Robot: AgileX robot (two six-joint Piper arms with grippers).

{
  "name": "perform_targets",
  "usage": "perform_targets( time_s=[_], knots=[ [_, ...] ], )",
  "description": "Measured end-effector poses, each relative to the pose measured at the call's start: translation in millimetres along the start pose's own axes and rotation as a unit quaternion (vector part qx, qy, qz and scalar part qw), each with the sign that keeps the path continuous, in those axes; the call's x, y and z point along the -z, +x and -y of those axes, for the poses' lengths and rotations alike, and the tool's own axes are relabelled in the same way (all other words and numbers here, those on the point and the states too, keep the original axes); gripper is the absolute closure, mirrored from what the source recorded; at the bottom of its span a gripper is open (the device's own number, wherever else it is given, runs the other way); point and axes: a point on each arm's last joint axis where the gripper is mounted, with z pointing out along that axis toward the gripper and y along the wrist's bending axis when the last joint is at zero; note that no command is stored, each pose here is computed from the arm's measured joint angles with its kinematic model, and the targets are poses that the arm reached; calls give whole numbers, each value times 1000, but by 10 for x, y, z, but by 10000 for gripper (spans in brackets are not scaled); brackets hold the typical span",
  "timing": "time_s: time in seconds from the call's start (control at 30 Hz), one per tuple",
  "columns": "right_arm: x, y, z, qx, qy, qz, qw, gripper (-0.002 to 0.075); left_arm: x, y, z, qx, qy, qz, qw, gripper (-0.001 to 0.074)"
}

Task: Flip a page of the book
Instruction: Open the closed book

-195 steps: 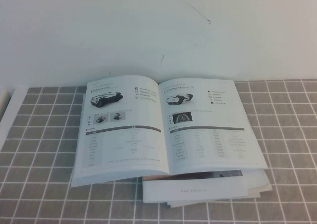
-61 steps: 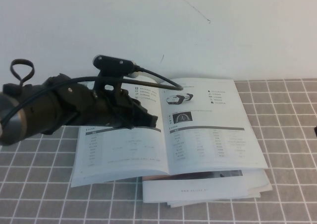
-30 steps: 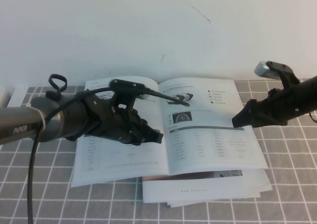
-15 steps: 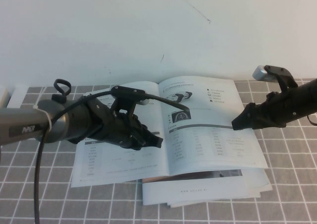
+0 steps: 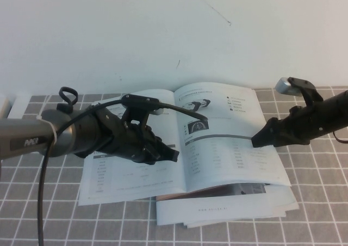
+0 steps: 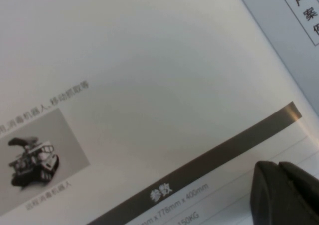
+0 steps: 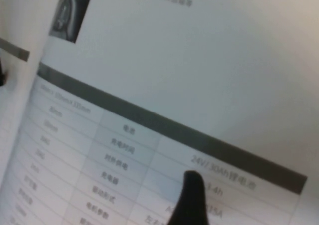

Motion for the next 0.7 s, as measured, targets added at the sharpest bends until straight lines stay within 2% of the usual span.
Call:
perform_targets(
  time_s=[0.43,0.7],
  knots=[
    [236,-410,-241,40,-74,15,996,155,0,-2,1,3,0,1,1000,738],
    [355,-527,-235,52,-28,-14,998,155,0,-2,1,4,1,1,1000,738]
  ],
)
